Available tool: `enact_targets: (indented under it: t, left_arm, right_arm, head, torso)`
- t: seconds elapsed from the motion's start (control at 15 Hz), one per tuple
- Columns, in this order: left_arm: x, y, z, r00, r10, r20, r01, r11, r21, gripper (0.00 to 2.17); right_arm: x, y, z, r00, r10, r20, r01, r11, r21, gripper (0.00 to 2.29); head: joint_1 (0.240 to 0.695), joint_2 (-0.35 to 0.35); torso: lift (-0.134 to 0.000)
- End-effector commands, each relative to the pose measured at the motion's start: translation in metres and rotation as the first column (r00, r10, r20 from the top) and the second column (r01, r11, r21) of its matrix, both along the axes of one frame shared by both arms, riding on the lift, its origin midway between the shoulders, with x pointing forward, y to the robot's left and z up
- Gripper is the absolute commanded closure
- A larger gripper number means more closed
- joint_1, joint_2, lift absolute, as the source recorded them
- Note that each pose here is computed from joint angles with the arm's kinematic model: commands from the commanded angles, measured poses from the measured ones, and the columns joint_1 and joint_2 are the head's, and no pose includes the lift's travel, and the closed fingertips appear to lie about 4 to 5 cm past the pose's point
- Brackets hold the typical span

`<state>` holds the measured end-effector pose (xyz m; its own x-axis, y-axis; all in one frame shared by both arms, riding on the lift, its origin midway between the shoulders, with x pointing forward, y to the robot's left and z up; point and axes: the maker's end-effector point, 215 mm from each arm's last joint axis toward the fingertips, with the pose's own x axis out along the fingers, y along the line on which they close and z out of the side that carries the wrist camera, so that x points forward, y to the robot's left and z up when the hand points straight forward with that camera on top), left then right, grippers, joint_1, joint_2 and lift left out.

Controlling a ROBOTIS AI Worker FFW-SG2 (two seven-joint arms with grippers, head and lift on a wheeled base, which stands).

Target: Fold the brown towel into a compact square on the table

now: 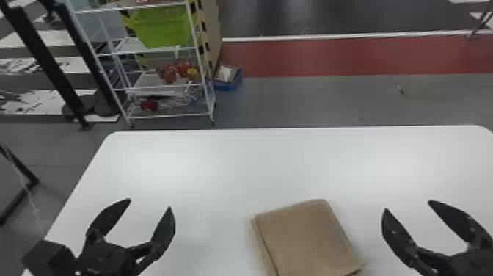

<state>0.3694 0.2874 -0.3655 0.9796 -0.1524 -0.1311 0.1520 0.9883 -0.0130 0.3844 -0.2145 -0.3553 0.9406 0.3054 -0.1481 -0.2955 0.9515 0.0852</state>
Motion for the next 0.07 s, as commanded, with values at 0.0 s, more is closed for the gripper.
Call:
enact_targets:
  t: [0.0]
  left_arm:
    - [-0.0022,-0.0013,0.0011,1.000,-0.001,0.000,0.001,1.000,-0.001,0.08]
  right_arm:
    - [-0.0017,0.0003,0.0016,1.000,0.000,0.001,0.000,1.000,0.000,0.13]
  head:
    - [0.695,0.111]
  torso:
    - [-0.122]
